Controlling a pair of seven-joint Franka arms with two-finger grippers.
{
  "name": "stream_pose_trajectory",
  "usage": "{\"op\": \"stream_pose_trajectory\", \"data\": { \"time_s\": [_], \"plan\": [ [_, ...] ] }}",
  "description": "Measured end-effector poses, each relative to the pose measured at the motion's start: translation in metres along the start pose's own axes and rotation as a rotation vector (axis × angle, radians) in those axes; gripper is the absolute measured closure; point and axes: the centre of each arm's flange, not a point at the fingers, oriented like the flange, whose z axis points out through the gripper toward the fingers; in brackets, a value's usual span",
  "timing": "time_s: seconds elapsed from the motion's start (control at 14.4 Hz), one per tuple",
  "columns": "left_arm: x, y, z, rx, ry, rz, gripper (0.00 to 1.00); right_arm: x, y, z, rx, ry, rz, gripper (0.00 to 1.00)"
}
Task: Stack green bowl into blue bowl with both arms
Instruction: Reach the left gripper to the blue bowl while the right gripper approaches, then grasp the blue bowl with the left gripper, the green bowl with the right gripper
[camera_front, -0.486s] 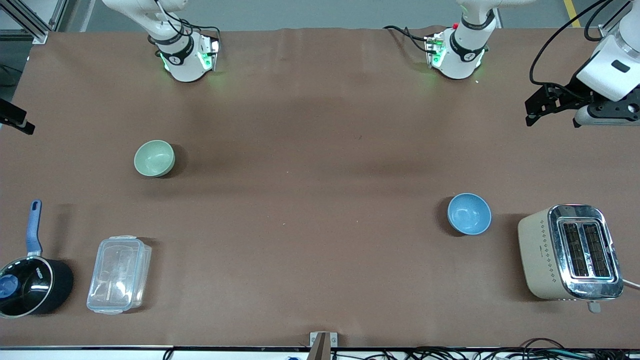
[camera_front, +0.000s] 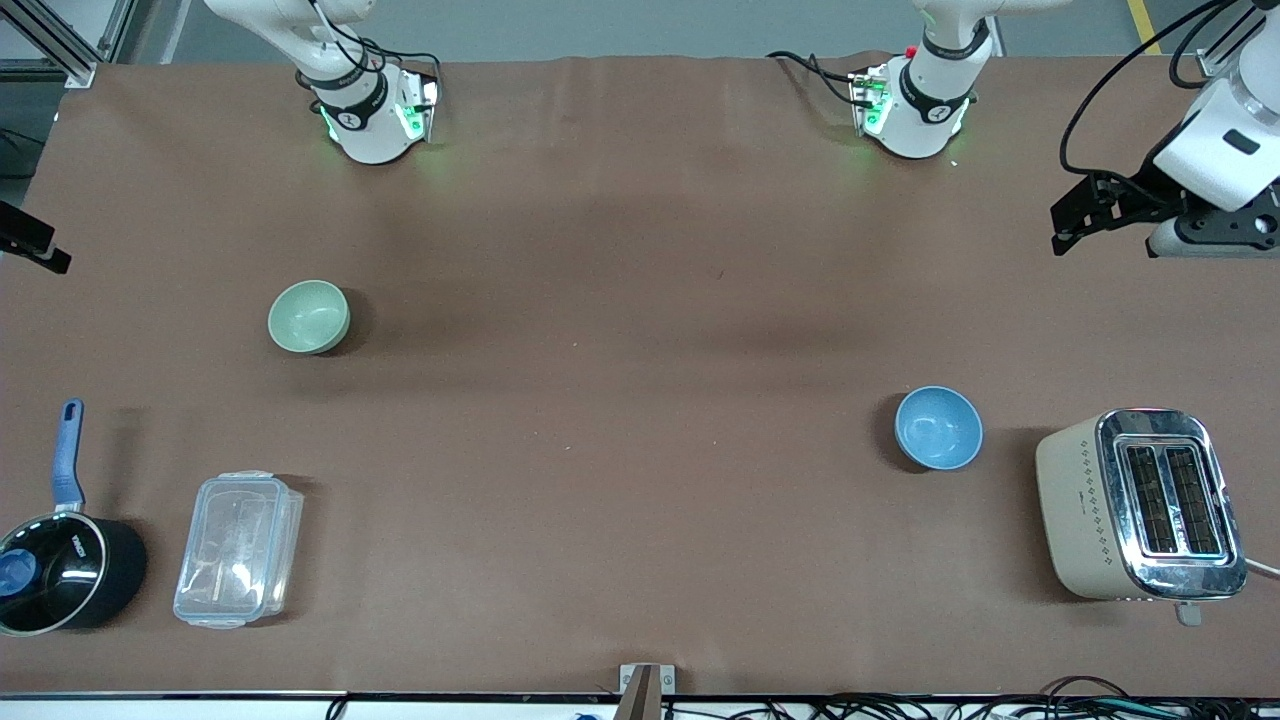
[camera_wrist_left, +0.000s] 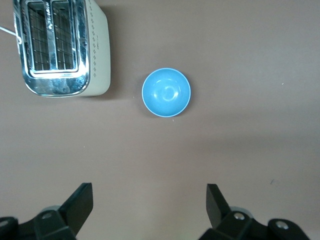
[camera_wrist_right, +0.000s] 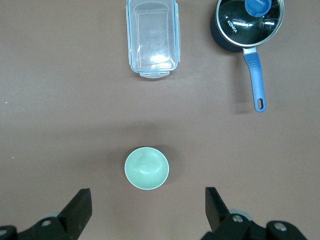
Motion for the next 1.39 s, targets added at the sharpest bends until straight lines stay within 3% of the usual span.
{"op": "stream_pose_trajectory", "data": {
  "time_s": [0.14, 0.28, 0.56, 1.04, 1.39],
  "plan": [
    [0.015, -0.001, 0.039, 0.007, -0.057, 0.003, 0.00, 0.000, 0.000, 0.000, 0.000, -0.001, 0.000, 0.00],
    [0.031, -0.003, 0.089, 0.041, -0.062, 0.015, 0.00, 0.001, 0.000, 0.004, 0.000, -0.007, 0.000, 0.00],
    [0.036, -0.005, 0.181, 0.040, -0.016, 0.020, 0.00, 0.009, 0.002, 0.027, -0.002, -0.001, 0.003, 0.00],
    [0.043, -0.020, 0.317, -0.002, 0.023, -0.006, 0.00, 0.017, 0.014, 0.114, -0.002, -0.020, 0.023, 0.00],
    [0.052, -0.016, 0.380, -0.030, 0.051, -0.006, 0.12, 0.006, 0.022, 0.178, 0.001, -0.048, 0.038, 0.00]
  ]
}}
